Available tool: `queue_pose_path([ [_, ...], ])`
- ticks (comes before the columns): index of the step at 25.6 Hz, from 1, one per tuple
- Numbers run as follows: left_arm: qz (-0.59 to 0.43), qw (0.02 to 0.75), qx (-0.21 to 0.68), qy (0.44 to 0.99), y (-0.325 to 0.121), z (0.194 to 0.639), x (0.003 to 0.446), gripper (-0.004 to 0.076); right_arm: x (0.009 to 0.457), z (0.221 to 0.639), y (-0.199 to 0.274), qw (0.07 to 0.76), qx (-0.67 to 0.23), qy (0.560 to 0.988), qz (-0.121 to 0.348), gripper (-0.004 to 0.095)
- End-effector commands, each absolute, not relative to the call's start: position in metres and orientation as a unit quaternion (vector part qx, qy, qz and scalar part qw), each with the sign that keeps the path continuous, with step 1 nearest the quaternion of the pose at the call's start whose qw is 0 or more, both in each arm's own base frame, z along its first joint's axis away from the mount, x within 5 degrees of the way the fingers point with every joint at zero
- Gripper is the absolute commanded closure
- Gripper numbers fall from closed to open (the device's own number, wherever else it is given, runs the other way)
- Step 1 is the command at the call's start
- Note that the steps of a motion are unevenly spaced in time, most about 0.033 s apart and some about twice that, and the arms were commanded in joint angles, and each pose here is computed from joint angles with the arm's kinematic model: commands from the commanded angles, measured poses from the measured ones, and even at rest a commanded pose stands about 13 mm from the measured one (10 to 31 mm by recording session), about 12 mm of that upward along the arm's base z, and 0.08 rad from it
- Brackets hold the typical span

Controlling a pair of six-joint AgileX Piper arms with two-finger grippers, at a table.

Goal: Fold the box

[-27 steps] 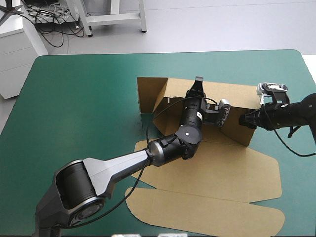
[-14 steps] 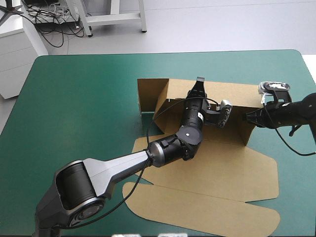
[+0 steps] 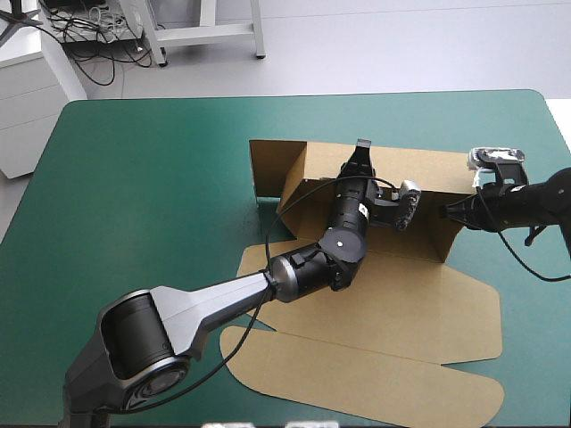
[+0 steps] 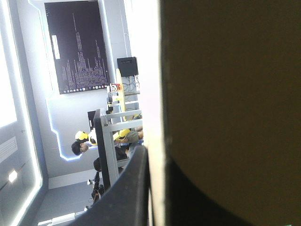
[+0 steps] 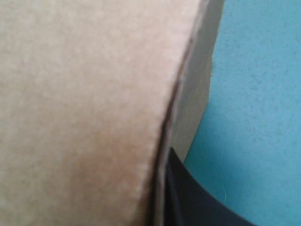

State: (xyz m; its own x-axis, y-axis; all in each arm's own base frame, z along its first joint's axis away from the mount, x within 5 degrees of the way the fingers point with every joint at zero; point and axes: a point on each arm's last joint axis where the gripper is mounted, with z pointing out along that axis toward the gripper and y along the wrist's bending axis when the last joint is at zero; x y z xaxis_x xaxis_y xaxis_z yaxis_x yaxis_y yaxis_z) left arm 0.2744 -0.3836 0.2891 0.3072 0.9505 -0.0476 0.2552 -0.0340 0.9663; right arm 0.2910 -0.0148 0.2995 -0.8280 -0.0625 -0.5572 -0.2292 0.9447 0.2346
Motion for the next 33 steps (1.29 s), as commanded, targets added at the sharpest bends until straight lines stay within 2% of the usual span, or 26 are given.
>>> queue_pose_path([
  [1,0.344,0.534,0.606,0.479,-0.378,0.318,0.271,0.0734,0.292,0.311,-0.011,0.308,-0.081,0.933,0.169,0.0909],
  [7,0.364,0.547,0.61,0.444,-0.38,0.323,0.271,0.0731,0.295,0.312,-0.011,0.328,-0.101,0.926,0.156,0.0908],
  [13,0.358,0.56,0.613,0.428,-0.383,0.325,0.27,0.0636,0.297,0.313,-0.013,0.341,-0.092,0.924,0.149,0.0908],
  [15,0.348,0.568,0.613,0.425,-0.385,0.325,0.269,0.0565,0.297,0.314,-0.011,0.341,-0.095,0.923,0.15,0.0907],
  [16,0.336,0.576,0.605,0.434,-0.386,0.326,0.269,0.0479,0.297,0.313,-0.007,0.337,-0.106,0.924,0.146,0.0908],
  [18,0.322,0.588,0.592,0.447,-0.386,0.326,0.269,0.0377,0.297,0.313,-0.001,0.336,-0.118,0.924,0.142,0.0908],
  [21,0.318,0.601,0.575,0.455,-0.386,0.329,0.268,0.0273,0.302,0.314,0.004,0.352,-0.102,0.922,0.127,0.0908],
  [25,0.356,0.61,0.564,0.428,-0.391,0.336,0.256,0.0288,0.306,0.315,0.0,0.362,-0.077,0.923,0.11,0.0908],
  [29,0.351,0.622,0.56,0.419,-0.402,0.342,0.228,0.0324,0.326,0.33,0.0,0.361,-0.059,0.923,0.118,0.0908],
  [33,0.349,0.635,0.554,0.411,-0.407,0.352,0.204,0.0327,0.343,0.342,-0.003,0.35,-0.053,0.929,0.11,0.0908],
])
